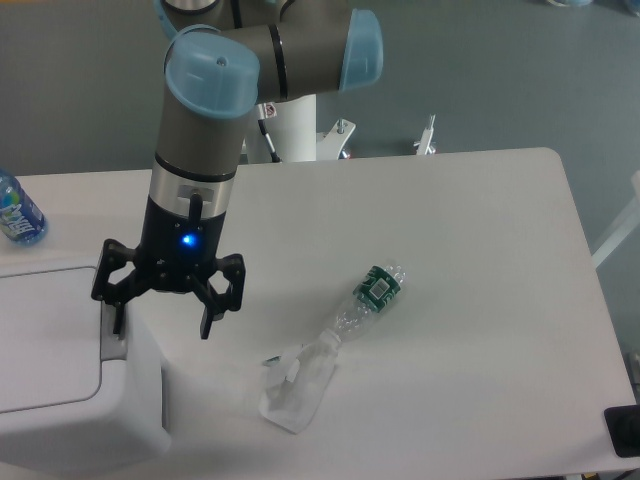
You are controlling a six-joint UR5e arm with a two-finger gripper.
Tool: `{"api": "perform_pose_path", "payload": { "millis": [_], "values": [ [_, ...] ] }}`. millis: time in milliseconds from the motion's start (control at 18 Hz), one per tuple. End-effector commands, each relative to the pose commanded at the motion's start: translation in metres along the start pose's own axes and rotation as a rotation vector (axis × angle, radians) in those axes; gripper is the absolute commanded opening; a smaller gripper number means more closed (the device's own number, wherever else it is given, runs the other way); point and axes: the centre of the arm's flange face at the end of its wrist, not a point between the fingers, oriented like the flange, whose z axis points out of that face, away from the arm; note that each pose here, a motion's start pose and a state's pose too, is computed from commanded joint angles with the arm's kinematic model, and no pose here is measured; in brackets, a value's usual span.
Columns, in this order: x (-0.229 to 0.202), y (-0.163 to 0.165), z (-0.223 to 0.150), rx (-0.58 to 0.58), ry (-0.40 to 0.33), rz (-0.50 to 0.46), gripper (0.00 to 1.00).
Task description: Open the trash can
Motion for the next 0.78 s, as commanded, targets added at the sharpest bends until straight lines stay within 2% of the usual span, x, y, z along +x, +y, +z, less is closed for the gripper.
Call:
{"api": "perform_pose_path", "payload": {
  "millis": [778],
  "values": [
    [0.0025,-0.0081,-0.0054,0.018,0.001,0.011,1.00]
  ]
}}
